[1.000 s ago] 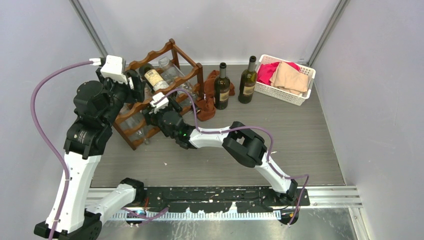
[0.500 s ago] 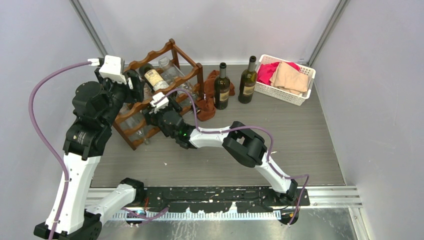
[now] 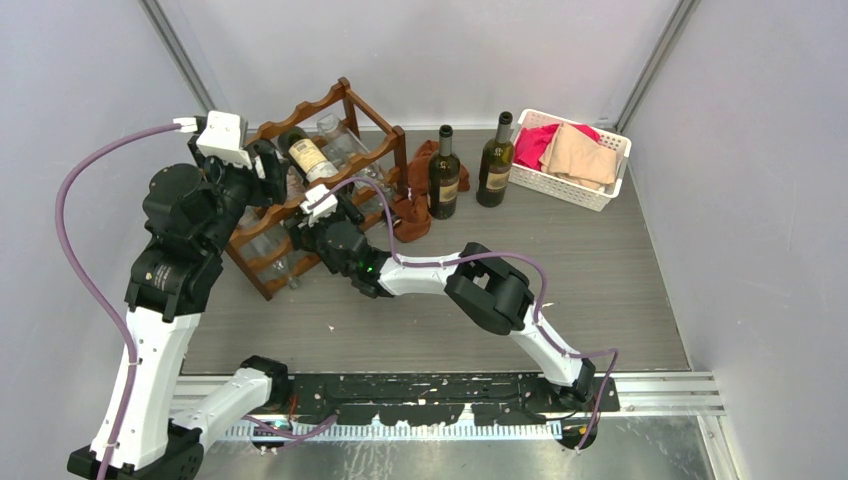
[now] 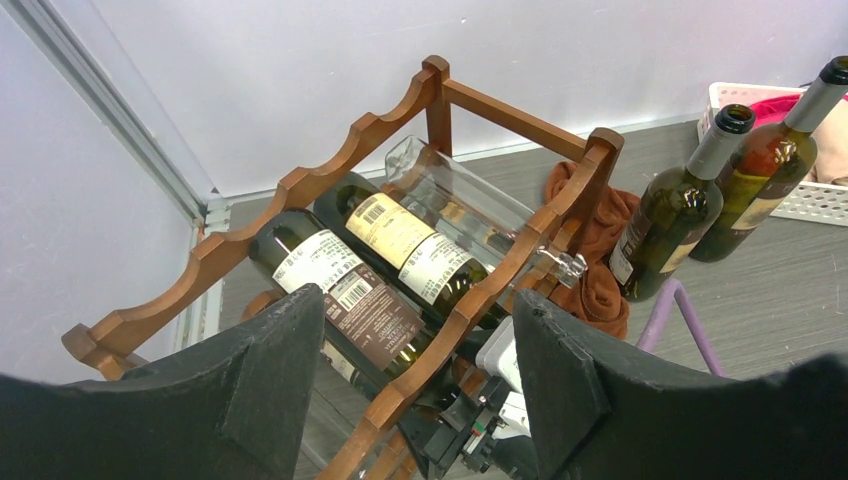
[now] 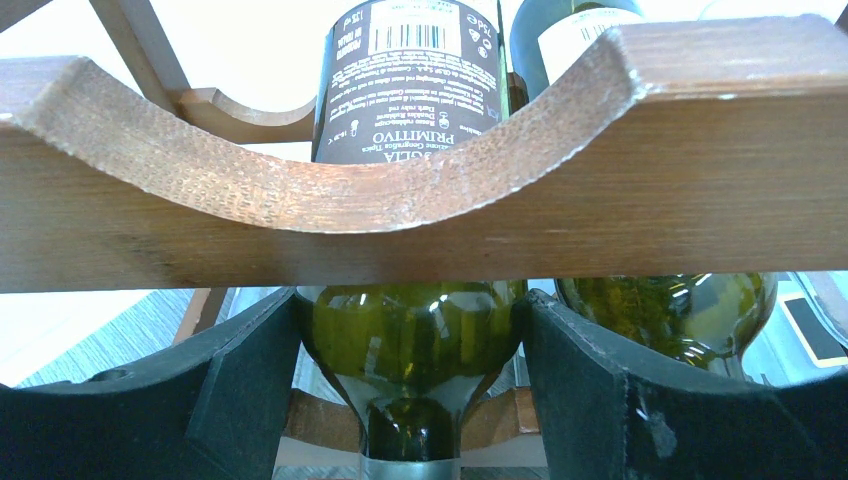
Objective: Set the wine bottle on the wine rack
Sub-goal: Place the wine bottle in the wine rack.
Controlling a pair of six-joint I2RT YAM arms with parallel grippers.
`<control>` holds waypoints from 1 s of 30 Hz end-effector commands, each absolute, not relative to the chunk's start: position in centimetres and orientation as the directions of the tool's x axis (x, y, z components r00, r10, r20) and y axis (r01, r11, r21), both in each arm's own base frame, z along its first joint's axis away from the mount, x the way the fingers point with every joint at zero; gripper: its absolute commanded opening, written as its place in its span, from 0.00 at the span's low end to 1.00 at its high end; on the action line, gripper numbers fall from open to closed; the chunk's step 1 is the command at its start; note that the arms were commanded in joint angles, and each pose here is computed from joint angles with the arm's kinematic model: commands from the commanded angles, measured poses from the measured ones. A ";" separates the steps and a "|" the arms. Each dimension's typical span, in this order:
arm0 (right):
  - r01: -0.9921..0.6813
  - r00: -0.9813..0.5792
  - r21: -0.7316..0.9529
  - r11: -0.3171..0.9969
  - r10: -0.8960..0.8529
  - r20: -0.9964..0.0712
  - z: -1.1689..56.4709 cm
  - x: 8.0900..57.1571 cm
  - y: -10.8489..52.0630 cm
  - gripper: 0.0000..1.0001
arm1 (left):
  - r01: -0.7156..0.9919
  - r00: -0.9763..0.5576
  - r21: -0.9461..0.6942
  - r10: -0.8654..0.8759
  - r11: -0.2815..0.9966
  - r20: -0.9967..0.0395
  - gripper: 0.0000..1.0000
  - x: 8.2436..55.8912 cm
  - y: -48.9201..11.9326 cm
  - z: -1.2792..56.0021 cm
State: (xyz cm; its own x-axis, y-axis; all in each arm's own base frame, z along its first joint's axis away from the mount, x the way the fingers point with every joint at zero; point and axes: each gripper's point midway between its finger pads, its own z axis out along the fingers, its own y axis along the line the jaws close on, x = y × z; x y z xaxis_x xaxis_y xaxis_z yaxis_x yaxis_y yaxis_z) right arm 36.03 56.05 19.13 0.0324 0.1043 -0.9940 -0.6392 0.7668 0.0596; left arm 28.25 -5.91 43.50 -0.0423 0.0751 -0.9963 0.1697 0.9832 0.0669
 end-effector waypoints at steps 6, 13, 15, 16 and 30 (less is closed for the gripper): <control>-0.667 0.123 0.204 0.717 0.375 -0.919 29.3 35.9 54.9 0.77 | 0.161 0.049 0.054 0.046 0.985 -0.998 0.69 27.9 -5.8 46.0; -0.668 0.114 0.207 0.715 0.373 -0.921 29.2 35.8 55.0 0.80 | 0.166 0.048 0.051 0.043 0.985 -0.998 0.68 27.9 -5.9 46.0; -0.670 0.112 0.209 0.712 0.375 -0.920 29.3 35.8 55.0 0.81 | 0.167 0.051 0.050 0.042 0.985 -0.998 0.68 27.8 -5.9 46.0; -0.670 0.111 0.210 0.712 0.376 -0.920 29.4 35.8 54.9 0.82 | 0.167 0.051 0.050 0.042 0.985 -0.998 0.68 27.8 -5.9 46.1; -0.664 0.087 0.223 0.713 0.370 -0.925 29.2 36.0 55.2 0.84 | 0.171 0.066 0.059 0.048 0.984 -0.997 0.68 27.8 -5.9 46.4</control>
State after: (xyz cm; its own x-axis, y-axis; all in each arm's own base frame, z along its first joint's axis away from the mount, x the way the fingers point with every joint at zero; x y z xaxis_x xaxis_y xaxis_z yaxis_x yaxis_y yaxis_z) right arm 36.01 56.22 20.24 0.0140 0.1765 -0.9842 -0.6576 0.7431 0.1239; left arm 28.15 -5.92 43.72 -0.0345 0.0689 -0.9970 0.1698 0.9835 0.0621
